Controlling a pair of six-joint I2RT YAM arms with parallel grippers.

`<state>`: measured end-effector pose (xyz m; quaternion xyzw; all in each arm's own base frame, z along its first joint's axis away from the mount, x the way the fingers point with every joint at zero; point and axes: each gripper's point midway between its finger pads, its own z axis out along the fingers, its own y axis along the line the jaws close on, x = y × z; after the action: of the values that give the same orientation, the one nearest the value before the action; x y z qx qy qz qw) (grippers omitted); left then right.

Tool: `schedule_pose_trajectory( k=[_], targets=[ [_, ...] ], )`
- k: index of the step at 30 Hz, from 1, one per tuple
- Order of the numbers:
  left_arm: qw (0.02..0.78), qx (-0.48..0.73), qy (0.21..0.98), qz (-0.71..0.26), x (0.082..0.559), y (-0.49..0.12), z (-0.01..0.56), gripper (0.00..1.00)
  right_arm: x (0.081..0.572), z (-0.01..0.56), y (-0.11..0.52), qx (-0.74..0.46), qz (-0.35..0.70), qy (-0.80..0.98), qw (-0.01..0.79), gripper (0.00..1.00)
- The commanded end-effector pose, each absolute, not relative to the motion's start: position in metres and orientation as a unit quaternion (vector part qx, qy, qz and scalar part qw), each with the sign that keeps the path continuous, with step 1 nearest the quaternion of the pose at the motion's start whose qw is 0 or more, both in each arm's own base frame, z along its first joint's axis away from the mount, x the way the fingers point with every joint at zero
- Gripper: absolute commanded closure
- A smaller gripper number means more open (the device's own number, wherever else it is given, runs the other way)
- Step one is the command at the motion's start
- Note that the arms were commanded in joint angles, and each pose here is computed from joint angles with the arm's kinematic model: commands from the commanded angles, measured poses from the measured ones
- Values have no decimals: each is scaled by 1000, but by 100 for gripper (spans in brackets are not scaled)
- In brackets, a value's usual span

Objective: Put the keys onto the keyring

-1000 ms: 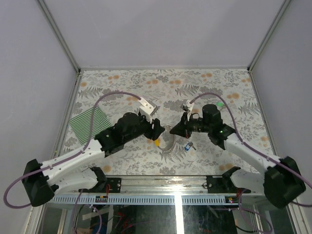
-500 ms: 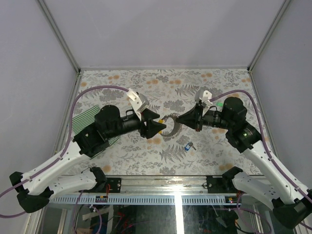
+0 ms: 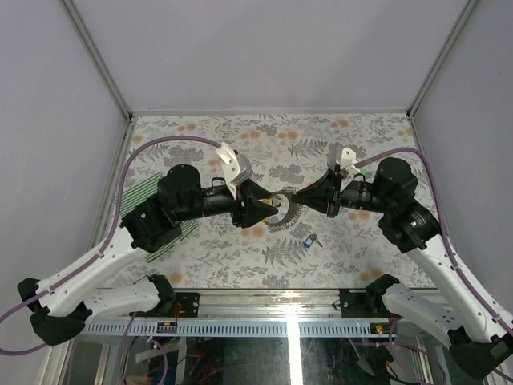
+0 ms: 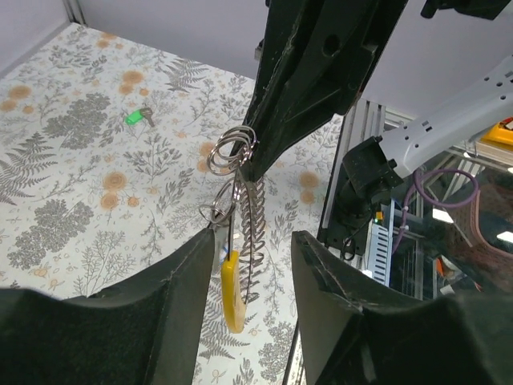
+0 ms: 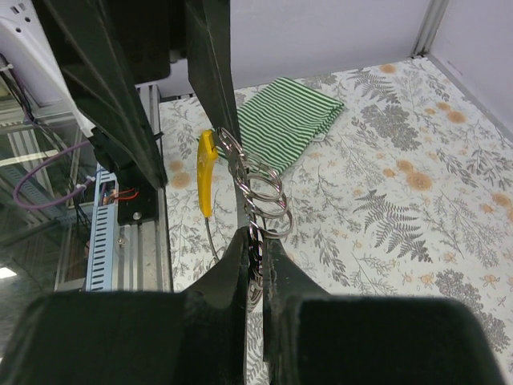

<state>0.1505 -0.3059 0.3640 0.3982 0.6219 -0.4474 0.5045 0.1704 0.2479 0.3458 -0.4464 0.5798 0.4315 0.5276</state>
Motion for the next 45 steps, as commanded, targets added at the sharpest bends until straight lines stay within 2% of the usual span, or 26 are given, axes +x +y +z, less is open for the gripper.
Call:
schedule_pose_trajectory(
  k=[1,5,10,18,23,24,28,32,36,45],
  targets=[
    [496,431,604,-452,142,-310,370,57,157,385,247,-465,438,527,560,100],
    [490,444,600,-451,138,-309,367,71,153,390,246,-469,441,520,561,100],
    [479,471,581,-460,127,-309,369,76,149,396,244,-472,441,513,565,100],
    [486,483,565,-460,125,-309,378,99,144,400,244,-479,445,508,561,100],
    [502,473,568,-449,133,-310,378,100,143,401,242,-482,441,508,562,99],
    [502,477,567,-446,133,-310,376,100,142,402,242,-482,440,507,564,96],
    [498,491,573,-428,137,-310,368,100,144,407,238,-474,428,511,575,65],
    [514,482,593,-390,153,-305,359,100,151,414,227,-443,401,529,602,47],
    [568,432,609,-347,176,-292,359,100,163,417,213,-385,377,563,627,44],
    [654,497,507,-261,180,-276,358,100,181,400,200,-303,360,639,608,43]
  ],
)
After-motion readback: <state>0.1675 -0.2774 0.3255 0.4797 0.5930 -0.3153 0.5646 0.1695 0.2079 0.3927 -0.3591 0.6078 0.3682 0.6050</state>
